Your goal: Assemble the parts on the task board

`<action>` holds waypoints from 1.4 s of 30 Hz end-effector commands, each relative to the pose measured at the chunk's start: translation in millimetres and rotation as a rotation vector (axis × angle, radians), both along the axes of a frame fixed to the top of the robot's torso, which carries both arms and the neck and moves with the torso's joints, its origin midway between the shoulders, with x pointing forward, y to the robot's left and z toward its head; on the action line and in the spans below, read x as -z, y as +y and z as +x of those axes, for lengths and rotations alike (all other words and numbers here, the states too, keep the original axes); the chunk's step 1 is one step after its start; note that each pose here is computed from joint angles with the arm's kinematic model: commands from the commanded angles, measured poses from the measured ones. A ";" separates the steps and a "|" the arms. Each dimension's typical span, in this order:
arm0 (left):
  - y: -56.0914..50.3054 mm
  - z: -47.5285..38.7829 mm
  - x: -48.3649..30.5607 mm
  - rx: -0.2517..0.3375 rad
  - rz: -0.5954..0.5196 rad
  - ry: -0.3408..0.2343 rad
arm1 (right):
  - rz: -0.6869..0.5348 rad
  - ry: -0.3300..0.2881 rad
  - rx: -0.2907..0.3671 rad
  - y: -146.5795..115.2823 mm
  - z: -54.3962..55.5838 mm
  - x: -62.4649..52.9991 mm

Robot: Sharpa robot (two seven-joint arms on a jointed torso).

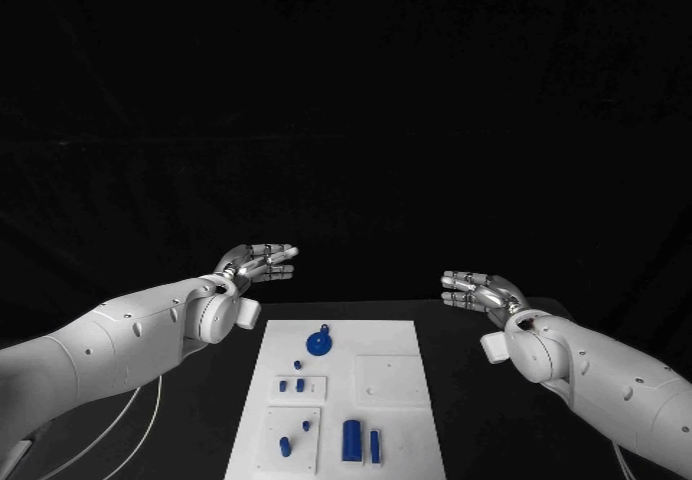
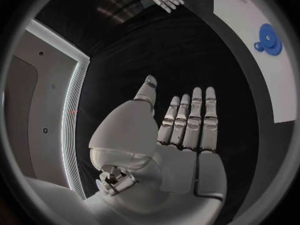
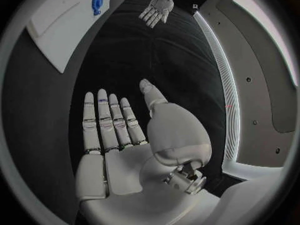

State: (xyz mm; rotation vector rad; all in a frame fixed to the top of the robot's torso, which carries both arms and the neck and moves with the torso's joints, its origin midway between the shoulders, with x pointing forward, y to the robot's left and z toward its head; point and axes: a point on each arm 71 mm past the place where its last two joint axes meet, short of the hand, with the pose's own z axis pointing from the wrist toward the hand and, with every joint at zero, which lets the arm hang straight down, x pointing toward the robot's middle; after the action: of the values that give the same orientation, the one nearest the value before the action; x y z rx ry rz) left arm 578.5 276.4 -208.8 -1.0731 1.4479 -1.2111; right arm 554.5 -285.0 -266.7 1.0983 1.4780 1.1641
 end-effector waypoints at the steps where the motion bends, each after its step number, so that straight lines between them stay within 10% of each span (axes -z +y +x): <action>1: -3.9 -2.8 1.5 -0.001 -0.004 -0.004 | 0.004 -0.009 0.003 3.5 -0.7 -3.0; 9: -24.0 -23.7 11.2 -0.034 -0.042 -0.022 | 0.053 -0.077 0.025 26.8 -10.2 -20.0; 24: -78.8 -105.9 17.1 -0.150 -0.130 -0.061 | 0.154 -0.121 0.131 86.9 -79.6 -42.3; 42: -84.0 -116.8 15.4 -0.163 -0.136 -0.065 | 0.155 -0.109 0.149 92.6 -92.8 -42.5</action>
State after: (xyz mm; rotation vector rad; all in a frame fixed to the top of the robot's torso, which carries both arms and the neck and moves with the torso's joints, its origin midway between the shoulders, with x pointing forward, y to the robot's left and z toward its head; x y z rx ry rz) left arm 462.0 192.0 -226.6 -1.2240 1.2456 -1.2340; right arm 461.9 -191.4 -225.9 1.2136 1.2448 1.2329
